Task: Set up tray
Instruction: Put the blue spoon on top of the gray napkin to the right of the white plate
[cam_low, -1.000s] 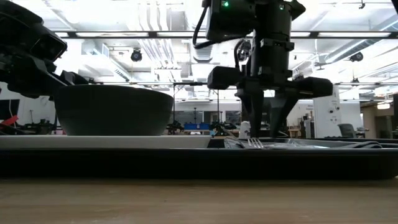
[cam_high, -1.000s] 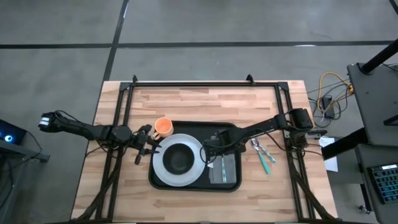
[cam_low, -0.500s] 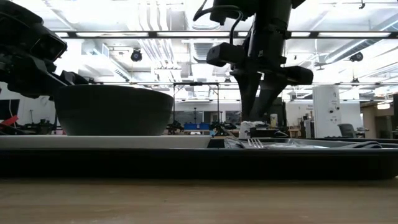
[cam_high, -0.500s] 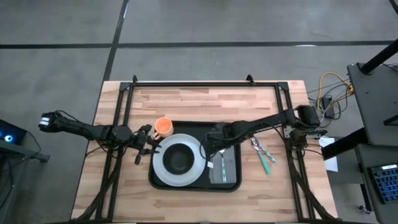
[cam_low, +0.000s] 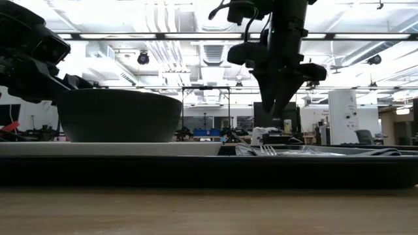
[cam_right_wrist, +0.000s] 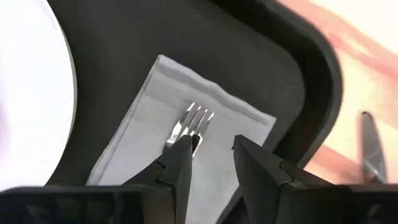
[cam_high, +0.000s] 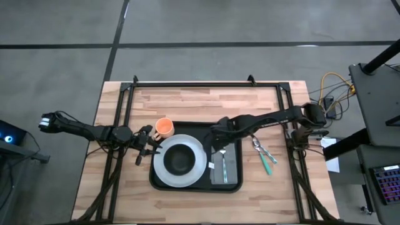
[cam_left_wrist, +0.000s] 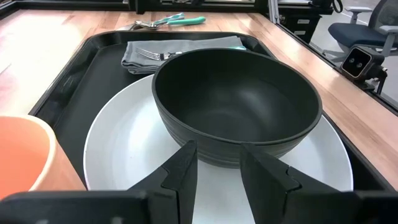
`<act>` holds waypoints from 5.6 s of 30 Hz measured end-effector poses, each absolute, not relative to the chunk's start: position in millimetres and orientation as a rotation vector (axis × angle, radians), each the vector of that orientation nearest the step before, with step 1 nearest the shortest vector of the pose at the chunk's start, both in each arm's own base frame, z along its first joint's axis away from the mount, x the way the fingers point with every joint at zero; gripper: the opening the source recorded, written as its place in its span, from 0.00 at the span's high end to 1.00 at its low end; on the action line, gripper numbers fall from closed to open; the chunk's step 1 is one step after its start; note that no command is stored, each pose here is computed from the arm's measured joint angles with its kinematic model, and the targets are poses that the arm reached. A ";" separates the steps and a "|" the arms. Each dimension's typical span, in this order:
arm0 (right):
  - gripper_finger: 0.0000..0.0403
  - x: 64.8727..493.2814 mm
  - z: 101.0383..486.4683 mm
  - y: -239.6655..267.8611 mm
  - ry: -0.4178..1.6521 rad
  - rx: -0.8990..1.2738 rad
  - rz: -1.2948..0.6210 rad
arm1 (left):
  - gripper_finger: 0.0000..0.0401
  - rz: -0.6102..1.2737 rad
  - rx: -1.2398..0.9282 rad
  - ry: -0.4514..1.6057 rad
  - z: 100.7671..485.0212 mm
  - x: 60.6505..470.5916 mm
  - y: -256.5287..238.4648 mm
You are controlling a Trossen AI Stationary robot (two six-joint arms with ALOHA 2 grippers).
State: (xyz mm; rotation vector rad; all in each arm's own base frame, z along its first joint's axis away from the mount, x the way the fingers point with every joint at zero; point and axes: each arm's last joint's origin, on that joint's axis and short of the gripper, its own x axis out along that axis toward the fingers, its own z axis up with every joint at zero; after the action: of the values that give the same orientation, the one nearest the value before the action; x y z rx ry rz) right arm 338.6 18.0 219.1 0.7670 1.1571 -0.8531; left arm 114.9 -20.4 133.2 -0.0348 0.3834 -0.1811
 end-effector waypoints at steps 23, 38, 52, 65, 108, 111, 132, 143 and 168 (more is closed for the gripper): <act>0.64 215.1 223.0 44.3 1.081 0.849 -0.805 | 0.75 -0.181 -0.035 0.383 133.3 114.9 -20.4; 0.61 187.7 200.9 78.3 1.237 0.931 -0.789 | 0.75 -0.181 -0.035 0.383 133.3 114.9 -20.4; 0.63 184.9 176.2 93.2 1.334 0.859 -0.858 | 0.75 -0.181 -0.035 0.383 133.3 114.9 -20.4; 0.60 172.1 153.6 87.6 1.361 0.882 -0.901 | 0.75 -0.181 -0.035 0.383 133.3 114.9 -20.4; 0.89 165.6 128.2 84.0 1.279 1.023 -0.951 | 0.75 -0.181 -0.035 0.383 133.3 114.9 -20.4; 0.89 166.7 128.0 84.5 1.272 1.032 -0.940 | 0.75 -0.181 -0.035 0.384 133.2 114.9 -20.4; 0.90 195.6 161.4 96.2 1.049 1.240 -0.962 | 0.75 -0.181 -0.035 0.384 133.2 114.9 -20.4; 0.90 236.9 177.6 111.9 0.914 1.289 -1.001 | 0.75 -0.181 -0.035 0.384 133.2 114.9 -20.4; 0.90 347.6 175.2 127.8 0.892 1.285 -1.028 | 0.75 -0.181 -0.035 0.383 133.2 114.9 -20.4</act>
State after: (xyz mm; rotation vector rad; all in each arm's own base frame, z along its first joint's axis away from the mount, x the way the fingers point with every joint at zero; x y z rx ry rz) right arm 347.6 127.8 175.2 1.2853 0.8925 -1.0282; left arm 114.9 -20.4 133.2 -0.0347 0.3834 -0.1811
